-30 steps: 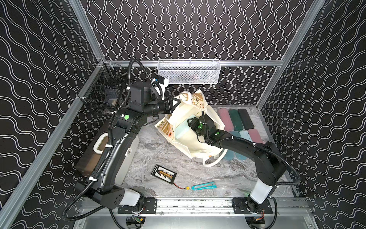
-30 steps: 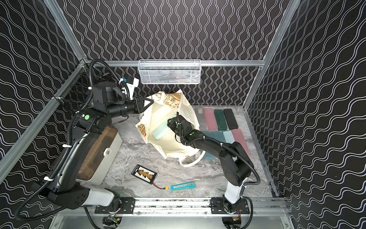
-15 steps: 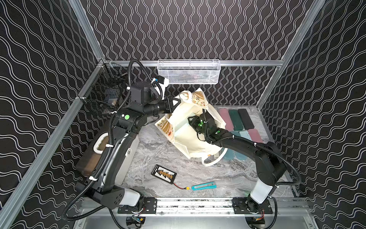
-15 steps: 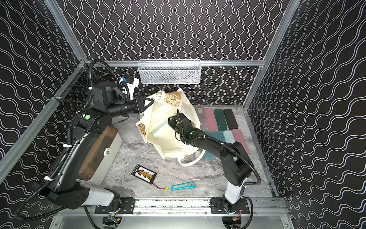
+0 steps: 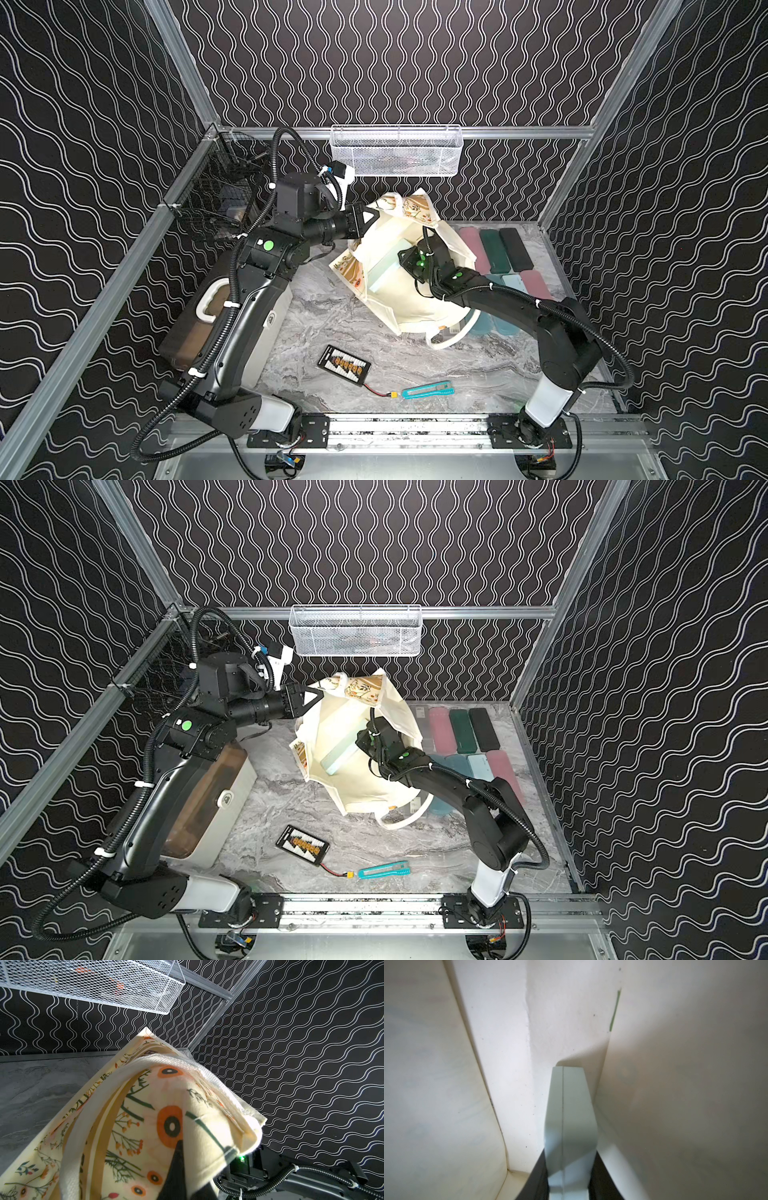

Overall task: Take out the pencil case from the canvas bag
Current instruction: Pick up the pencil case from the canvas bag.

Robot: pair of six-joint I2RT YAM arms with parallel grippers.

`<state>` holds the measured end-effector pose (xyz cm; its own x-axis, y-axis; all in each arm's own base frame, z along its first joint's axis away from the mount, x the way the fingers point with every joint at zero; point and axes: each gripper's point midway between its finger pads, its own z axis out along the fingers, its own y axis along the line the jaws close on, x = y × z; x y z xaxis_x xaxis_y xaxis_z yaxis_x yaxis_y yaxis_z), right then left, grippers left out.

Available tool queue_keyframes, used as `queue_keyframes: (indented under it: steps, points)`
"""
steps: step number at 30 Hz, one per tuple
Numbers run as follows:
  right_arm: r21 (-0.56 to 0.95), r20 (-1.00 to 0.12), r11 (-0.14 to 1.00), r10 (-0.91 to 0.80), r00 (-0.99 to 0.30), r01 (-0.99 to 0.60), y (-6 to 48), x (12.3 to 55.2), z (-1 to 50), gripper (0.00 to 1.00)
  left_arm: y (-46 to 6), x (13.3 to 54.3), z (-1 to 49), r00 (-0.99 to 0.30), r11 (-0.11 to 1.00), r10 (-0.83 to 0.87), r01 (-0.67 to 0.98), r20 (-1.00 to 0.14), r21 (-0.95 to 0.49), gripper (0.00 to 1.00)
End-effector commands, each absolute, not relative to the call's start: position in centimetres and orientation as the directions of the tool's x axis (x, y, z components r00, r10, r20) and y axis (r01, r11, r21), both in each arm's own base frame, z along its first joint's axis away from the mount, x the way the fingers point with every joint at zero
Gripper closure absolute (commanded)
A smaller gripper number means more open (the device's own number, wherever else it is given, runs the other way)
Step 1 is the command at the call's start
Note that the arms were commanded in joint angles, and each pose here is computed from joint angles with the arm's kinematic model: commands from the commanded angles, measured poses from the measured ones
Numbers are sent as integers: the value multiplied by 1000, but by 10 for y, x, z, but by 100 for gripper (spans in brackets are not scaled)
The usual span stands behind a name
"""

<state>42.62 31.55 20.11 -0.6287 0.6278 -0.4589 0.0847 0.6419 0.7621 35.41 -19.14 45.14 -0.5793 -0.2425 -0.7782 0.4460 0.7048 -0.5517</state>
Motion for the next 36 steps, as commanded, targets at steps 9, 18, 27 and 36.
queue_keyframes:
  steps: [9,18,27,36]
  points:
    - [647,-668,746,455,-589,-157,313,409,231,82,-190,368,465,-507,726,-238,474,-828,-498,100]
    - [437,-828,833,225,-513,-339,315,389,252,85,-190,379,453,-533,753,-207,448,-820,-481,100]
    - [205,-919,845,-7,-394,-494,319,367,280,88,-188,389,440,-555,779,-191,417,-810,-469,100]
    - [188,-944,780,-25,-330,-597,318,340,324,87,-182,405,428,-566,824,-180,360,-805,-437,100]
